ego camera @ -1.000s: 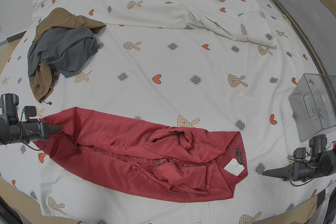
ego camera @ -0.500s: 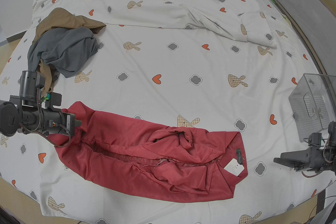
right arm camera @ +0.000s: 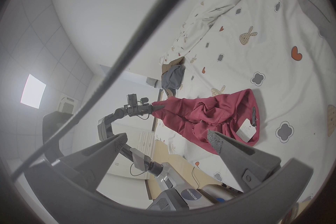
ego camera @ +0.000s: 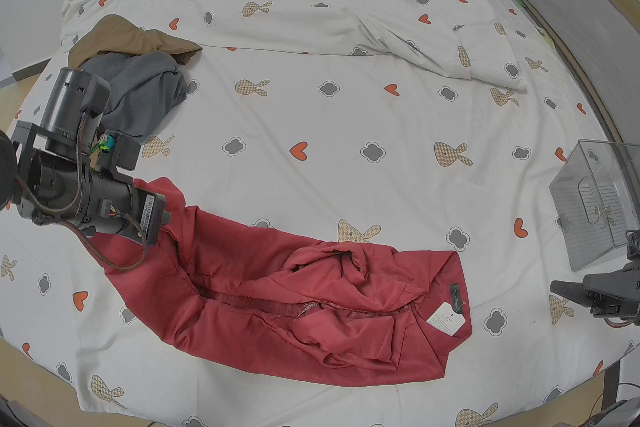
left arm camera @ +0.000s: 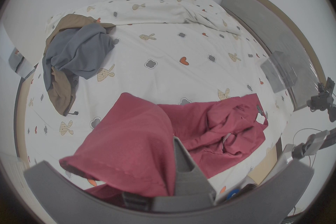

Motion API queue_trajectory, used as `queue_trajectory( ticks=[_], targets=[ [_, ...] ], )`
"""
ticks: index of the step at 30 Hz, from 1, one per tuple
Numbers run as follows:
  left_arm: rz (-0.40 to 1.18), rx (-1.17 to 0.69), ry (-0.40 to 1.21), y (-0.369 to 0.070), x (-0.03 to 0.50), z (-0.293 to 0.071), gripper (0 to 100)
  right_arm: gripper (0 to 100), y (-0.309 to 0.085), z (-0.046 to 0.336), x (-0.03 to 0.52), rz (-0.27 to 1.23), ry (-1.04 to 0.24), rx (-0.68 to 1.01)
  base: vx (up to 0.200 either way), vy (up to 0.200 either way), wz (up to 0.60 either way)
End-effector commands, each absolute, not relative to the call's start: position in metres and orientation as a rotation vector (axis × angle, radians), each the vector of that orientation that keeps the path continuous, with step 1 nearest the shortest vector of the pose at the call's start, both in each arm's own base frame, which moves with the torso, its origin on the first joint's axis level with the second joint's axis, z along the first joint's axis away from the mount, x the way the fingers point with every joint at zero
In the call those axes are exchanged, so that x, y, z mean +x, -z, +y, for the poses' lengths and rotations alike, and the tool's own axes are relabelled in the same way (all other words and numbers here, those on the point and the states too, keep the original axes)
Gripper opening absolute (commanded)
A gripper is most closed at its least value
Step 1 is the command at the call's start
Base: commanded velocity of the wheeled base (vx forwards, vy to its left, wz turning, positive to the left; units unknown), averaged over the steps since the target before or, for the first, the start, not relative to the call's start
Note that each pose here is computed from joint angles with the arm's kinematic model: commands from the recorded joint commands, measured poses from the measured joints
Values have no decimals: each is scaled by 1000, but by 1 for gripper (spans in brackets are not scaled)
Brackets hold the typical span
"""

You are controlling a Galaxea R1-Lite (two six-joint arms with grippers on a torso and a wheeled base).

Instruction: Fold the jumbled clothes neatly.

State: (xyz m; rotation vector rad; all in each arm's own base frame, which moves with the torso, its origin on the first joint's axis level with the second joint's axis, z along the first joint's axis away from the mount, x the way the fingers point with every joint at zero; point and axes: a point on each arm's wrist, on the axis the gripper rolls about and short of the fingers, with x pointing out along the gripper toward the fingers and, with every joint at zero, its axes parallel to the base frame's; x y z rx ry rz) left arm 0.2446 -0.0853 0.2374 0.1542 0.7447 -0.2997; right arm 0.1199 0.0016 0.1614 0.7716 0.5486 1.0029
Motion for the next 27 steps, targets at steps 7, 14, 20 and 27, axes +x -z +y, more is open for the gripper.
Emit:
queue_trajectory(
  ticks=[7, 14, 20, 27],
  targets=[
    [752, 204, 368, -260, 234, -107, 0, 100, -167, 4, 114, 521, -1023, 745, 0, 0, 0],
    [771, 147, 439, -256, 229, -109, 0, 100, -167, 4, 114, 525, -1025, 746, 0, 0, 0],
    [701, 136, 489, -249, 217, -111, 0, 100, -166, 4, 115, 531, -1024, 751, 0, 0, 0],
    [697, 154, 450, -245, 217, -110, 0, 100, -165, 4, 117, 539, -1022, 759, 0, -86, 0]
  ],
)
